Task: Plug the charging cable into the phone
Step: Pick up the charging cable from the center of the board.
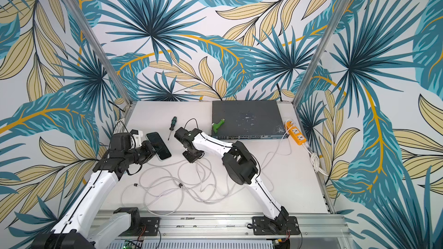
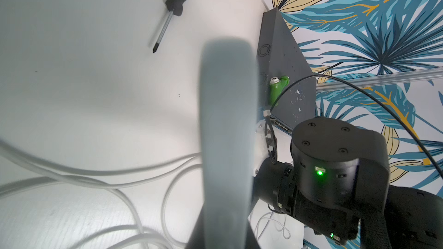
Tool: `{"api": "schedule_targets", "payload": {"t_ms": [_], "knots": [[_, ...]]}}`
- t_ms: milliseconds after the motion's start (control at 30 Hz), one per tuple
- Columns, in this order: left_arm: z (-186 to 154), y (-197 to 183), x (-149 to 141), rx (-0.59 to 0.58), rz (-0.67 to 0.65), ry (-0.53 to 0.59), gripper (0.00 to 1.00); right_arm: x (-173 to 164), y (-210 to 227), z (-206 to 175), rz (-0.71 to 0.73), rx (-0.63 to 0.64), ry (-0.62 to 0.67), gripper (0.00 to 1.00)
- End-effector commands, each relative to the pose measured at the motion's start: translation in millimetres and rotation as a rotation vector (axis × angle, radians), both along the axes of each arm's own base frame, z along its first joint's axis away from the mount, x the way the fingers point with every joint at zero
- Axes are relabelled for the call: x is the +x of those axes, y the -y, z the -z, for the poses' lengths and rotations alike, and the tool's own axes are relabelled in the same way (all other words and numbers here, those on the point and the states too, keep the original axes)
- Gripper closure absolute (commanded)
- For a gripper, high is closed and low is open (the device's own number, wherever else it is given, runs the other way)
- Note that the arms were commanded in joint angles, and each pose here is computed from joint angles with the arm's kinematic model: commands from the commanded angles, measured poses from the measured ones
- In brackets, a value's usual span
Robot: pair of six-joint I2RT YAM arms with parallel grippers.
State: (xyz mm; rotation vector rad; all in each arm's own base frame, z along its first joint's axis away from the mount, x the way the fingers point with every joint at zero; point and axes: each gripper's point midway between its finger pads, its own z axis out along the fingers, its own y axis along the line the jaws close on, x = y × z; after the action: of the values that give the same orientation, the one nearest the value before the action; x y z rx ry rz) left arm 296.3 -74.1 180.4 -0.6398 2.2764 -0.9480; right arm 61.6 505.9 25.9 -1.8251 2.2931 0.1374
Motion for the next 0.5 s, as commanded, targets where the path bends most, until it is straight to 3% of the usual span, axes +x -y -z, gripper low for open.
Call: {"api": "schedule_targets", "payload": {"t_ms": [0,467], "knots": [[-15.4,-1.4,6.3,0.009,0.008,0.068,1.0,20.5,-7.6,-31.6,0.063,0.103,0.0,0.88],[-48.1,6.6,17.2,-0.021,0.056,0.16,1.0,47.3,-8.3,-205.3,0.141,0.613,-0.099,0.89]]}}
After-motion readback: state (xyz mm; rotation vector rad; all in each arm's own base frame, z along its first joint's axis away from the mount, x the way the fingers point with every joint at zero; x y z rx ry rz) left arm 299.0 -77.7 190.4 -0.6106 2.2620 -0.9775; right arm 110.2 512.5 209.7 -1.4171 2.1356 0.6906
